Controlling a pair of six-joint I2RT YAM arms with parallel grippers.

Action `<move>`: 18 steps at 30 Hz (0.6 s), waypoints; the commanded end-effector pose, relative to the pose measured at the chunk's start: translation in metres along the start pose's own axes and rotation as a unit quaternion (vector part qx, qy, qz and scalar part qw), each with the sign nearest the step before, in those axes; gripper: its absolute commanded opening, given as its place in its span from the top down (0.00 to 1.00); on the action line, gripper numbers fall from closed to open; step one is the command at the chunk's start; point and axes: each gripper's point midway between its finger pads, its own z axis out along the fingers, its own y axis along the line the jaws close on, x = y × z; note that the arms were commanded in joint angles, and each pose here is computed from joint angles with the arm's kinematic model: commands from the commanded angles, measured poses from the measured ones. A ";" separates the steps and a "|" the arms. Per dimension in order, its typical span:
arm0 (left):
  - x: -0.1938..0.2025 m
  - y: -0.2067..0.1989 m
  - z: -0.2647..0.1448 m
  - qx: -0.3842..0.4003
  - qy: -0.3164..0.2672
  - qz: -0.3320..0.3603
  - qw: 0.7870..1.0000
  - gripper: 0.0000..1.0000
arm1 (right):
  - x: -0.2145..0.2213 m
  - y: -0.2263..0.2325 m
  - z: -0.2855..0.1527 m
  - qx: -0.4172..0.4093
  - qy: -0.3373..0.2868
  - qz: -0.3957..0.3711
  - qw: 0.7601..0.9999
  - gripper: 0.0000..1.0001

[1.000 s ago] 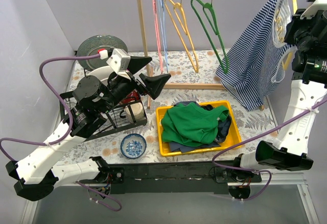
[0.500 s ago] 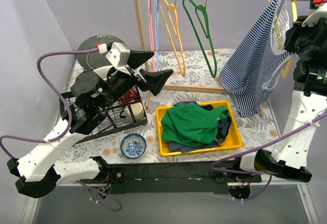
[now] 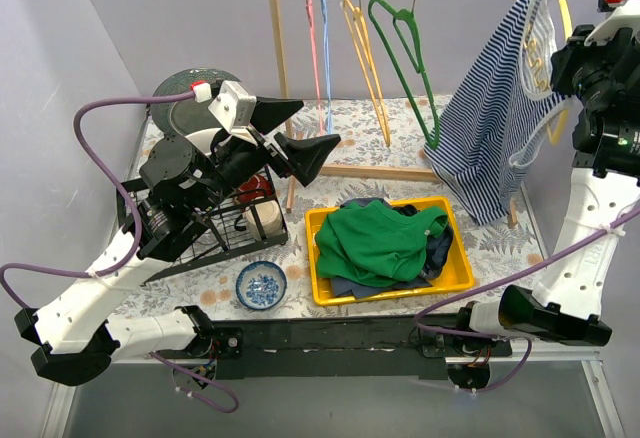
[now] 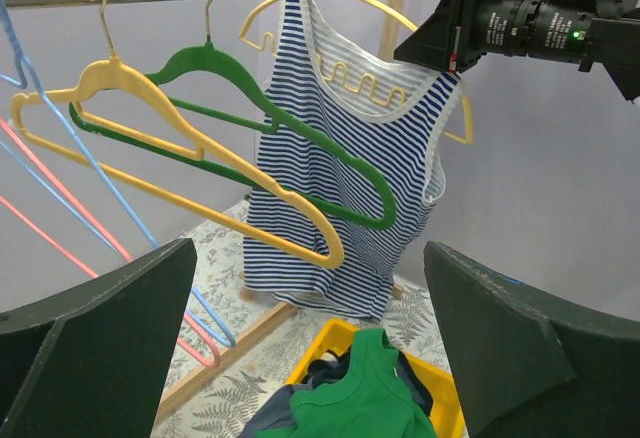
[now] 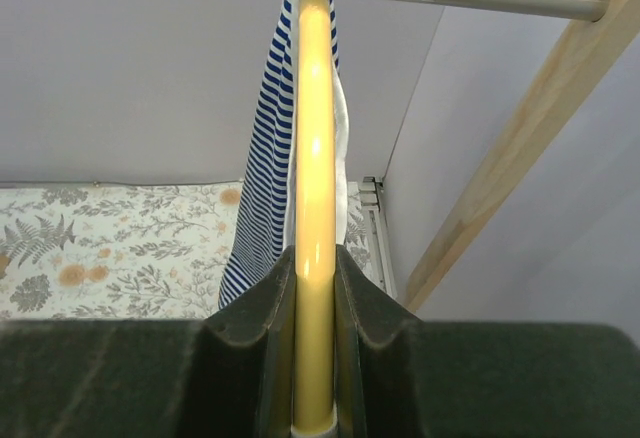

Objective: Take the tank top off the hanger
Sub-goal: Pick up the hanger from the clothesline.

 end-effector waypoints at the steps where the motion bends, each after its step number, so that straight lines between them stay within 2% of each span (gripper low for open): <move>1: -0.017 -0.001 -0.007 0.000 -0.016 0.005 1.000 0.02 | -0.066 0.004 0.002 -0.018 -0.116 -0.023 0.993 0.99; 11: -0.023 0.005 -0.011 -0.017 -0.024 0.013 0.999 0.02 | -0.089 0.005 0.020 -0.038 -0.143 -0.021 0.989 0.99; 18: -0.019 0.007 -0.010 -0.021 -0.022 0.014 0.999 0.02 | -0.050 0.006 0.020 -0.034 -0.095 -0.006 0.995 0.99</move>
